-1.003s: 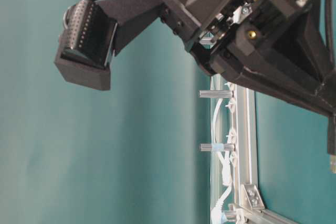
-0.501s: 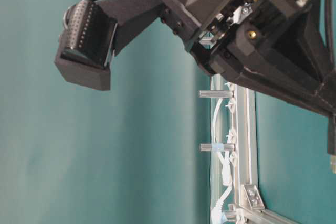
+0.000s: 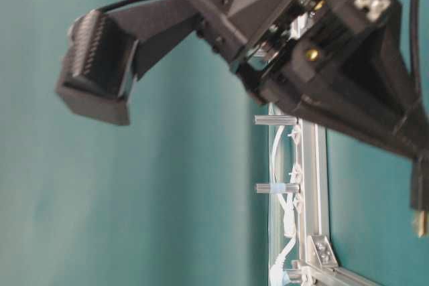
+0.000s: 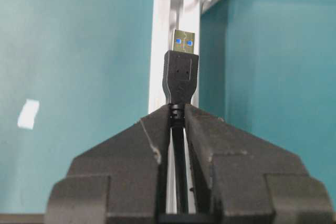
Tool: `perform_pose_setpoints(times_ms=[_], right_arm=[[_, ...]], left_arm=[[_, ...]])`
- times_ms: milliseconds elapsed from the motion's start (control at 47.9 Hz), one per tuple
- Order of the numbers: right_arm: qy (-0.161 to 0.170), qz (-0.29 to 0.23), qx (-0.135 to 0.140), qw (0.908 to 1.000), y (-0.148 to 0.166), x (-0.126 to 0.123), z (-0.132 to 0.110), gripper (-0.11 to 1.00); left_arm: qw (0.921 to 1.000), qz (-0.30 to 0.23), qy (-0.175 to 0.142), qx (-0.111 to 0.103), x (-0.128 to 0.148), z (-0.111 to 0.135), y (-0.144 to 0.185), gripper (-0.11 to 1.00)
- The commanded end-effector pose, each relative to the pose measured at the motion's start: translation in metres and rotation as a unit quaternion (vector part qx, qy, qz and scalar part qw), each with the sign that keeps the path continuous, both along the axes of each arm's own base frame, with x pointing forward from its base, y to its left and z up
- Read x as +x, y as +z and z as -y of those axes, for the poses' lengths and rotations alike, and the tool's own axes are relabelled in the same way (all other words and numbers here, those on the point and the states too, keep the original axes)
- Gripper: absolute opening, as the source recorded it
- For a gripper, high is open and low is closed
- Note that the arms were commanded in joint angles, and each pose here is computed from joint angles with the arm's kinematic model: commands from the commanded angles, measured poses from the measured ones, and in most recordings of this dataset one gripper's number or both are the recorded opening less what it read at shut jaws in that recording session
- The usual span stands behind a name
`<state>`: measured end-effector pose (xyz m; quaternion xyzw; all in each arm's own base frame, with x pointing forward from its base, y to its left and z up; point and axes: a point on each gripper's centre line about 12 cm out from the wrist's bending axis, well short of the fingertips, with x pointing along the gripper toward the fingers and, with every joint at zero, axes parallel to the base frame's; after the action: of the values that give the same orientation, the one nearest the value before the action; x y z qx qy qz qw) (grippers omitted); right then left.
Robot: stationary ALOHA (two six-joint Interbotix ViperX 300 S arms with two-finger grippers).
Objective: Insert the wire through the string loop located on the left side.
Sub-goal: 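Push the USB plug through the black zip-tie loop with the right gripper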
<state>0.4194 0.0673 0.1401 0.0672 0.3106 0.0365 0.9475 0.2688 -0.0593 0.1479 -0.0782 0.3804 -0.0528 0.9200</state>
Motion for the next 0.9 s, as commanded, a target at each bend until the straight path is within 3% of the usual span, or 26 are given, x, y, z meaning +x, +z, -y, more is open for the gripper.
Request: perform_pose_setpoints(times_ms=[0,355,877], right_arm=[[0.001,0.027,0.001,0.9996,0.017,0.011,-0.001,0.12],[0.016,0.034,-0.013,0.9992,0.019,0.037,-0.006,0.12],[0.005,0.043,-0.012,0.999,0.019,0.06,0.001,0.12]], left_arm=[[0.9999,0.014,-0.001,-0.005,0.005,0.003,0.008,0.9],[0.9999,0.012,-0.001,-0.005,0.004,0.003,0.007,0.9],[0.9999,0.013,-0.005,-0.006,0.004,0.005,0.008,0.9]])
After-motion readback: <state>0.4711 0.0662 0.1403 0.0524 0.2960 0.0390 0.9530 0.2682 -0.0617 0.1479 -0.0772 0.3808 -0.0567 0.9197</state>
